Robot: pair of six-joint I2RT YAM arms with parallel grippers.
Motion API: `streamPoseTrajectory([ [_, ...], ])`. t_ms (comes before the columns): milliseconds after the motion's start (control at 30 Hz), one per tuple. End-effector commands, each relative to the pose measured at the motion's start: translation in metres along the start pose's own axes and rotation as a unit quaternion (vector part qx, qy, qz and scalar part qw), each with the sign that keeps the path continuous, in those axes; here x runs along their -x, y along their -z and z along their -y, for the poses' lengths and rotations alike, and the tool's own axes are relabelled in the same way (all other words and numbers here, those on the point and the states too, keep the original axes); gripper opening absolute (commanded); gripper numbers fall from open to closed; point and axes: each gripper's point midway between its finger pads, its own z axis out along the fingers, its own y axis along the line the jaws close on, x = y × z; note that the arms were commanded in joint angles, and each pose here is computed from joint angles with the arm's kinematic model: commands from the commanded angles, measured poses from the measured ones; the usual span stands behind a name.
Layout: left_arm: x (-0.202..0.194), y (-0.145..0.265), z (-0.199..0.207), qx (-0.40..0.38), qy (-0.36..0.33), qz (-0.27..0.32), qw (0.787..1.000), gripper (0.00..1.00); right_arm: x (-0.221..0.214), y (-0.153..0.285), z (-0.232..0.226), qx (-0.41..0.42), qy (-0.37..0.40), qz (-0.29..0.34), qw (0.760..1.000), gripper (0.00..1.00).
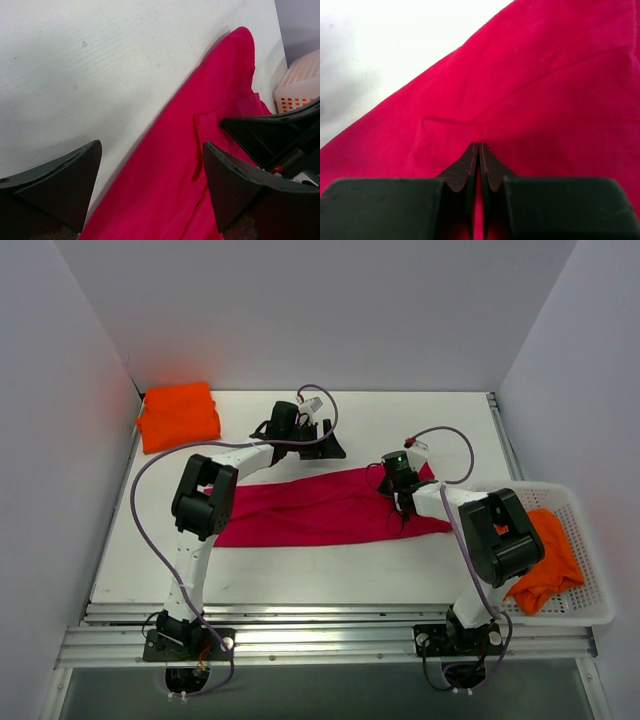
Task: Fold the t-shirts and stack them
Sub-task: Fold the tshirt
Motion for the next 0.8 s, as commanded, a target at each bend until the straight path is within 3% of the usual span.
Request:
streamPoseTrajectory([
  [0,0.012,0.002,0.009,-0.022,-0.013,0.019,0.999,0.90,0.023,0.039,-0.013,0.018,0.000,0.033,0.999,0.00],
  [333,0.013,0.002,0.010,-0.026,-0.014,0.022,0.999,0.90,-0.009,0.086,-0.004,0.021,0.017,0.015,1.000,0.00],
  [367,0.013,0.002,0.008,-0.025,-0.012,0.021,0.999,0.90,-0.011,0.085,-0.003,0.020,0.015,0.016,1.000,0.34],
  [433,0.014,0.000,0.009,-0.028,-0.011,0.025,0.999,0.90,-0.012,0.080,-0.002,0.014,0.012,0.022,1.000,0.89],
  [467,0.012,-0.002,0.007,-0.029,-0.008,0.022,0.999,0.90,-0.012,0.072,-0.004,0.004,0.018,0.022,1.000,1.00],
  [767,0.011,0.002,0.004,-0.030,-0.010,0.021,0.999,0.89,0.021,0.015,-0.039,-0.029,0.054,0.043,0.997,0.99],
])
